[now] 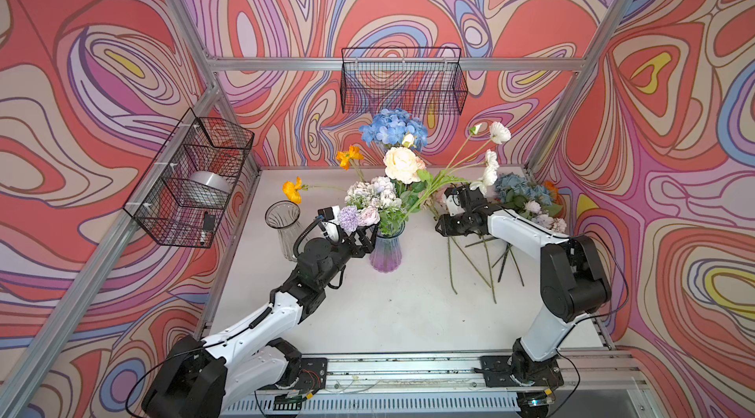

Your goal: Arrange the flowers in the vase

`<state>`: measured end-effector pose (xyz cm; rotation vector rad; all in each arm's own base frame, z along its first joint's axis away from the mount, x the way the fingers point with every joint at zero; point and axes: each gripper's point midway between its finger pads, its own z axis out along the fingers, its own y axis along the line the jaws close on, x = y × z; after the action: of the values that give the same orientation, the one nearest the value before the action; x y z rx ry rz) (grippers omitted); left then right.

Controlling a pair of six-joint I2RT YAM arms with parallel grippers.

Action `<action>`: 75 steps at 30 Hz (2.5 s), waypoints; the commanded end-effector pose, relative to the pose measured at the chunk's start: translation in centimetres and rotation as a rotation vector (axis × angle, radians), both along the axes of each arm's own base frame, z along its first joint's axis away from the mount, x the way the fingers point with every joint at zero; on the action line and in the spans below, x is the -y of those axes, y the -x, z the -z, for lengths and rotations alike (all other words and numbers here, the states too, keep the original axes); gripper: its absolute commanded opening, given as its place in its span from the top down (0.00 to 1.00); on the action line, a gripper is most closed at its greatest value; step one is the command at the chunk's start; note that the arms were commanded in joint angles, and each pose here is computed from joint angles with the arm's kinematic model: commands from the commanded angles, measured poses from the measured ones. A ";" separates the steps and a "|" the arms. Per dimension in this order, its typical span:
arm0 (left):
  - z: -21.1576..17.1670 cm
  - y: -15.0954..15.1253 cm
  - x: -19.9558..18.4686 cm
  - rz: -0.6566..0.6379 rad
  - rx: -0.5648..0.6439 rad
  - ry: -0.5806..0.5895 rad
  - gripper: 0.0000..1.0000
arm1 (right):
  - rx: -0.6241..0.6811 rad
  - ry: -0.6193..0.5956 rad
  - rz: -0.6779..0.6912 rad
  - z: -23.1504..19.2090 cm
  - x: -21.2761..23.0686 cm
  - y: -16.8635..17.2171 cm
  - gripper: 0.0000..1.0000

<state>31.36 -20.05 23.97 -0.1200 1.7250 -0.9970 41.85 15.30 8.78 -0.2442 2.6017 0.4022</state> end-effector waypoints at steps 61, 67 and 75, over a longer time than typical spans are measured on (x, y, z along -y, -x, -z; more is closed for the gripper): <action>-1.9 -1.0 -0.4 -0.047 0.001 -0.027 0.01 | 0.729 -0.225 0.451 -24.9 12.0 7.6 1.00; -2.9 -1.5 -0.2 -0.052 0.029 -0.037 0.00 | 0.906 -0.415 0.176 -31.1 7.6 11.5 1.00; -3.3 -1.6 -0.1 -0.051 0.042 -0.043 0.00 | 1.087 -0.660 -0.074 -37.8 4.2 16.1 1.00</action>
<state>32.51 -19.96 25.52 -0.1154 1.7461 -0.9208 27.58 9.37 43.88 -0.1176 1.4457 0.7162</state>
